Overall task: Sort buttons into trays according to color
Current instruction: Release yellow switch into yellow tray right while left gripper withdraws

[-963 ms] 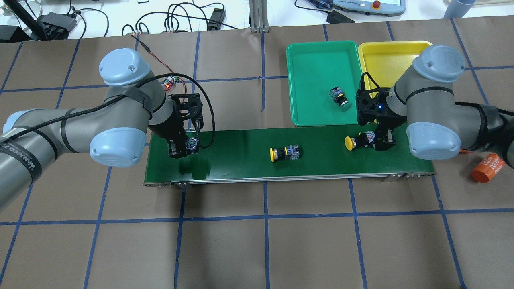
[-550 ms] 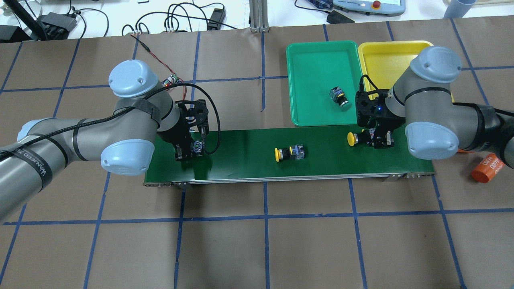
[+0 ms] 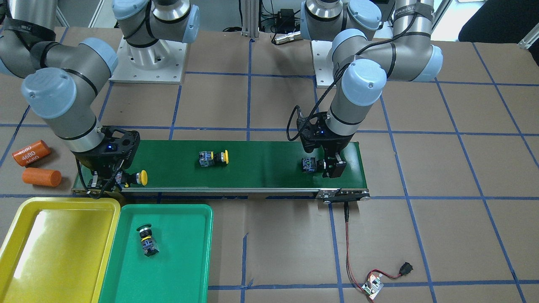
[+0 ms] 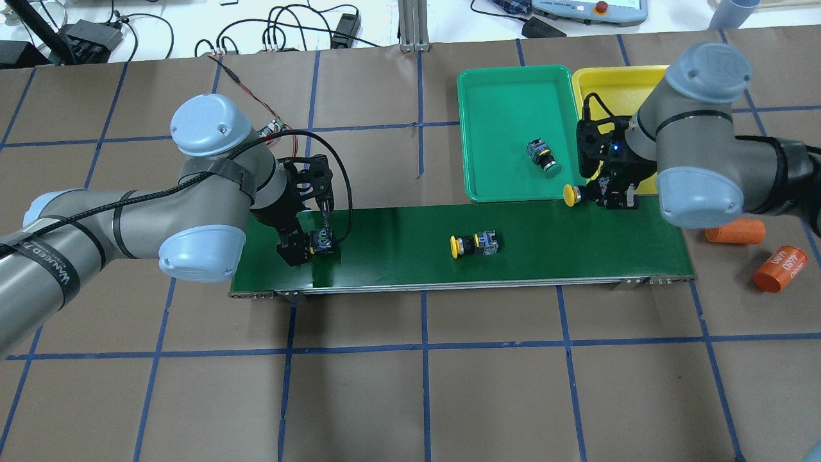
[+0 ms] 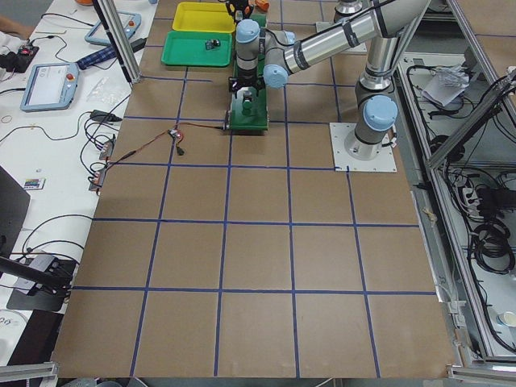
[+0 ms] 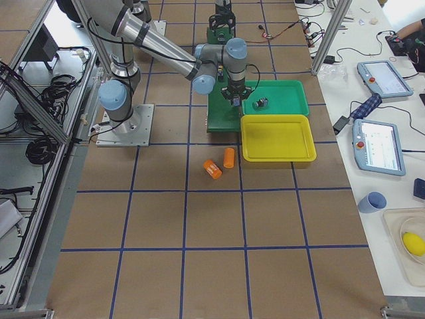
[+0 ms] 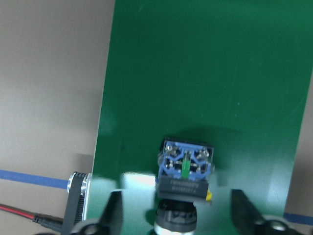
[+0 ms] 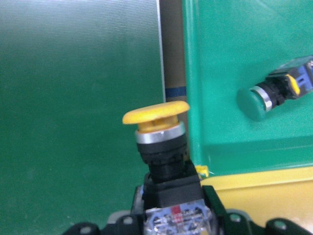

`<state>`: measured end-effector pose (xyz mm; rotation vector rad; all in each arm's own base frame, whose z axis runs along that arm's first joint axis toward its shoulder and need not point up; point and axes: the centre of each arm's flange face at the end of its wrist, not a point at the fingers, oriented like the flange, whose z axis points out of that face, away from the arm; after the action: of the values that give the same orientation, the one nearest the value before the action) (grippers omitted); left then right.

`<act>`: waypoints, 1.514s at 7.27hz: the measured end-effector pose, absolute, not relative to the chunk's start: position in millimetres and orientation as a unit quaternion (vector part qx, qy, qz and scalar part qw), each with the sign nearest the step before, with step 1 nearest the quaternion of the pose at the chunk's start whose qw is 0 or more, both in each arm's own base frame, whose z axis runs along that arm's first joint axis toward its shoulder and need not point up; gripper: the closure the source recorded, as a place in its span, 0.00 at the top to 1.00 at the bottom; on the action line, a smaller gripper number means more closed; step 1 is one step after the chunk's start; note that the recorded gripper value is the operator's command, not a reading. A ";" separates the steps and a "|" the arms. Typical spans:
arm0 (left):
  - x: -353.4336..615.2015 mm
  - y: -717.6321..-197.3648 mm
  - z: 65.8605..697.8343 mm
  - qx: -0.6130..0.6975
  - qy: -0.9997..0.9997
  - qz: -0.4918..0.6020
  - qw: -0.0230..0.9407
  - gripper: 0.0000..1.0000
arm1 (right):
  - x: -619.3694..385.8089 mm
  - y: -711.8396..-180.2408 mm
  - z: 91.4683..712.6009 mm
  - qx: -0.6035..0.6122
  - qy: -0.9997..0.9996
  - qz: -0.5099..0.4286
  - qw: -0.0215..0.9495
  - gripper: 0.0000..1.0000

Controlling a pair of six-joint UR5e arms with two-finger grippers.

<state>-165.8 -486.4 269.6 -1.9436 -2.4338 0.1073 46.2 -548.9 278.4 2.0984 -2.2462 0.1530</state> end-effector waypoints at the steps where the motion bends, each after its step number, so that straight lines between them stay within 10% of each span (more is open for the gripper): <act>1: -167.9 -486.4 278.2 -0.603 -0.797 0.041 0.012 1.00 | 31.7 -573.3 281.0 0.676 -0.735 0.051 0.038 0.09; 4: -205.7 -493.2 317.1 -0.558 -0.828 0.050 0.013 1.00 | -43.9 -607.3 257.5 0.655 -0.754 0.045 0.027 0.49; 6: -224.2 -511.5 352.0 -0.453 -0.890 0.038 0.034 1.00 | -60.4 -608.8 243.1 0.648 -0.760 0.039 0.017 1.00; 11: -181.7 -505.0 462.0 -0.199 -0.980 -0.016 0.021 1.00 | -40.6 -567.2 299.0 0.648 -0.761 0.032 0.008 1.00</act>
<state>-181.7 -505.0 462.0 -0.6159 -3.0371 -0.0487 -40.6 -567.2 299.0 2.0269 -2.3774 0.1002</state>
